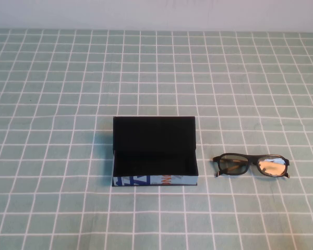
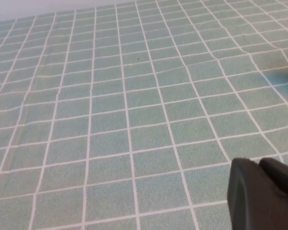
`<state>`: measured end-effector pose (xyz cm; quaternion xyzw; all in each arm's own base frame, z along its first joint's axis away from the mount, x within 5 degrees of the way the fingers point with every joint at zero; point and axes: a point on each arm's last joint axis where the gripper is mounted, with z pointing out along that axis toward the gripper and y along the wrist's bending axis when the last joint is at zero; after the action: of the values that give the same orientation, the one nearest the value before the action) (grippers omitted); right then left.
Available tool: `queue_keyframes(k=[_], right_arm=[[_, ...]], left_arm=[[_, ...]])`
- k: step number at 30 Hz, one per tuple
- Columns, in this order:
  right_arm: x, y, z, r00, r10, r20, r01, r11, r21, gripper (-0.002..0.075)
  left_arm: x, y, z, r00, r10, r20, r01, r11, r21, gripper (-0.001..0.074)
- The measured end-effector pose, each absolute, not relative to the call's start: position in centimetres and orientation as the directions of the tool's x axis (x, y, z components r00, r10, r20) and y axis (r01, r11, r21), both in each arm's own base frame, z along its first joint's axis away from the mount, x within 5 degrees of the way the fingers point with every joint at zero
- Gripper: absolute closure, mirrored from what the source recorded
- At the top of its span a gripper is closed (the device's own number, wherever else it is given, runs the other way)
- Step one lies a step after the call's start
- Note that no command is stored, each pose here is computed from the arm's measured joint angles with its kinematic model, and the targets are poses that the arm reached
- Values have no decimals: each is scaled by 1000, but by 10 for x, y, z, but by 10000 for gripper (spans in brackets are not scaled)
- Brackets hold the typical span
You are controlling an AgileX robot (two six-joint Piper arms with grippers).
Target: Return glasses to glasses case
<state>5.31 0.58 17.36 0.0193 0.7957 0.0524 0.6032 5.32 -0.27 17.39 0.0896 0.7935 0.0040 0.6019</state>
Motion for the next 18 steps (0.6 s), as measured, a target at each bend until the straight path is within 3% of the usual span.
queue_keyframes(k=[18], right_arm=[[53, 6, 174, -270, 94, -958, -32, 994, 107, 738]], left_arm=[[53, -3, 174, -260, 141, -955, 136, 985, 109, 734]])
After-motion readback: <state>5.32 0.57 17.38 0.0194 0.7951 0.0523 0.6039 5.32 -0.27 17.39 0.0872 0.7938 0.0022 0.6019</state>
